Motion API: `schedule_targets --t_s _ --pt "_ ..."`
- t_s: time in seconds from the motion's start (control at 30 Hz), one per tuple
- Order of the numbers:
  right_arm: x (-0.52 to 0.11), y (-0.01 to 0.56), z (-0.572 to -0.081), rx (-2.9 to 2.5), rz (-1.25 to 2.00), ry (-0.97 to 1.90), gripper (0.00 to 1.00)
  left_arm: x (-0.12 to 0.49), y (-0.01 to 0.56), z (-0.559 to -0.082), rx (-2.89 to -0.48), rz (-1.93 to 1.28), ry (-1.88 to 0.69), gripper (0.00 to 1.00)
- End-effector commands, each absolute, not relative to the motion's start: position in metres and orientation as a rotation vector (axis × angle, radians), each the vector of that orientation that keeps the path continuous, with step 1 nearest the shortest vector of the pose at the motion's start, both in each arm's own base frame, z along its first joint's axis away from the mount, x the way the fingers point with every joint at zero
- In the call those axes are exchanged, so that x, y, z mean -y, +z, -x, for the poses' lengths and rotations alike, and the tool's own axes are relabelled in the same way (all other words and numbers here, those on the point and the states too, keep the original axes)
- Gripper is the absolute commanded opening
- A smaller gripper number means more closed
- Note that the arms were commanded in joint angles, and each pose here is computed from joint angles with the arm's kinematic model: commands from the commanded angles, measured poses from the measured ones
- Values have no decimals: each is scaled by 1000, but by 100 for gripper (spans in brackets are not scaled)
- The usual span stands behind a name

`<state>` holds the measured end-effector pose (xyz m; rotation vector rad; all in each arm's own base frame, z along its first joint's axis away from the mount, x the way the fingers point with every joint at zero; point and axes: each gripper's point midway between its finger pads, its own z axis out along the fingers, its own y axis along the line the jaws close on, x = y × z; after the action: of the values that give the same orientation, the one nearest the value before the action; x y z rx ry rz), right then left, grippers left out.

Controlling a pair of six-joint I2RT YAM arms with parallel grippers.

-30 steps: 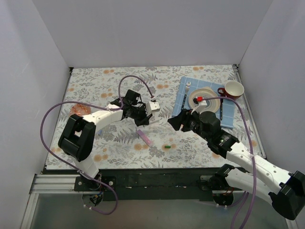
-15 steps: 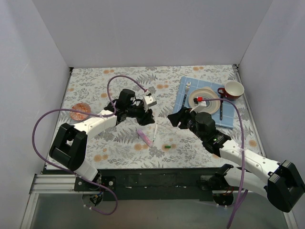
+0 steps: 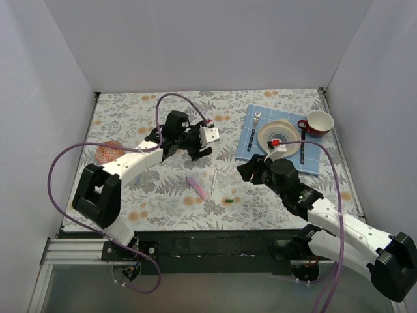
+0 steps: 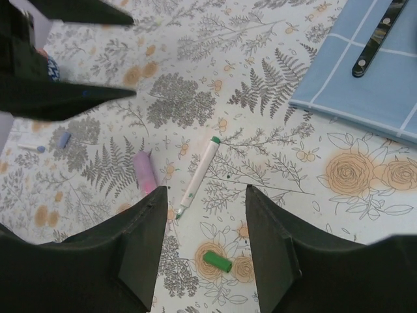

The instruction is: Insert the pens into the pen caps

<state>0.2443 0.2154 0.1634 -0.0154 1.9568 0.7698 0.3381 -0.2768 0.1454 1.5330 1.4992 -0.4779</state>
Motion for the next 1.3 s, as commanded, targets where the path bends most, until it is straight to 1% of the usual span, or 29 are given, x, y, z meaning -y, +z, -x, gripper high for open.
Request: schedule_targets --t_s 0.0,0.03,0.07,0.1,0.13,0.17,0.2,0.27,0.3,0.33,0.37,0.43,0.47,0.53,0.57,0.6,0.67,0.73,0.8,0.83,0.87,0.97,1.27 --pt "-210 156 -252 -2032 32 661 57 272 153 -380 -1850 -1244 -430 55" --pt "-213 163 -258 -2037 26 648 56 271 156 -386 -1932 -1127 -440 53" --pt "-216 153 -261 -2083 31 619 55 260 159 -399 -2003 -1001 -372 54" --pt "-217 148 -261 -2126 38 595 53 258 155 -399 -2073 -873 -395 56" --pt "-218 144 -263 -2160 36 576 52 251 156 -401 -2086 -797 -366 56" --pt "-223 140 -267 -2219 39 544 50 240 140 -399 -2131 -738 -319 58" --pt "-226 136 -268 -2252 26 535 49 234 141 -400 -2137 -679 -294 63" --pt "-235 128 -270 -2341 5 526 45 218 144 -399 -2150 -540 -240 68" --pt "-241 126 -271 -2359 1 543 43 205 151 -401 -2130 -463 -177 77" --pt "-247 123 -270 -2381 -20 567 42 199 159 -400 -2114 -365 -184 98" --pt "-256 119 -271 -2408 -19 582 40 190 185 -400 -2052 -291 -194 98" --pt "-266 114 -270 -2434 -15 584 40 175 195 -397 -2019 -155 -199 98" --pt "-272 104 -270 -2470 -20 567 40 167 212 -395 -1982 -45 -239 98" --pt "-285 106 -270 -2491 -1 558 40 154 214 -392 -1981 54 -258 98" --pt "-289 94 -269 -2524 -3 523 40 152 216 -390 -1986 97 -272 98" --pt "-302 101 -271 -2512 12 525 40 147 209 -385 -2026 110 -248 98" --pt "-301 85 -268 -2560 22 412 41 137 200 -380 -2075 135 -190 98" --pt "-305 84 -268 -2589 -7 367 41 131 186 -373 -2111 157 -158 98" --pt "-307 70 -267 -2638 -31 316 41 125 182 -365 -2114 172 -145 98" --pt "-312 76 -271 -2634 -48 315 41 123 180 -362 -2116 170 -143 98" --pt "-305 66 -268 -2669 -56 235 41 121 175 -358 -2124 171 -138 98" --pt "-304 60 -265 -2709 -91 144 41 120 183 -355 -2104 164 -142 98" --pt "-309 44 -257 -2782 -154 49 40 115 199 -352 -2052 157 -143 98"
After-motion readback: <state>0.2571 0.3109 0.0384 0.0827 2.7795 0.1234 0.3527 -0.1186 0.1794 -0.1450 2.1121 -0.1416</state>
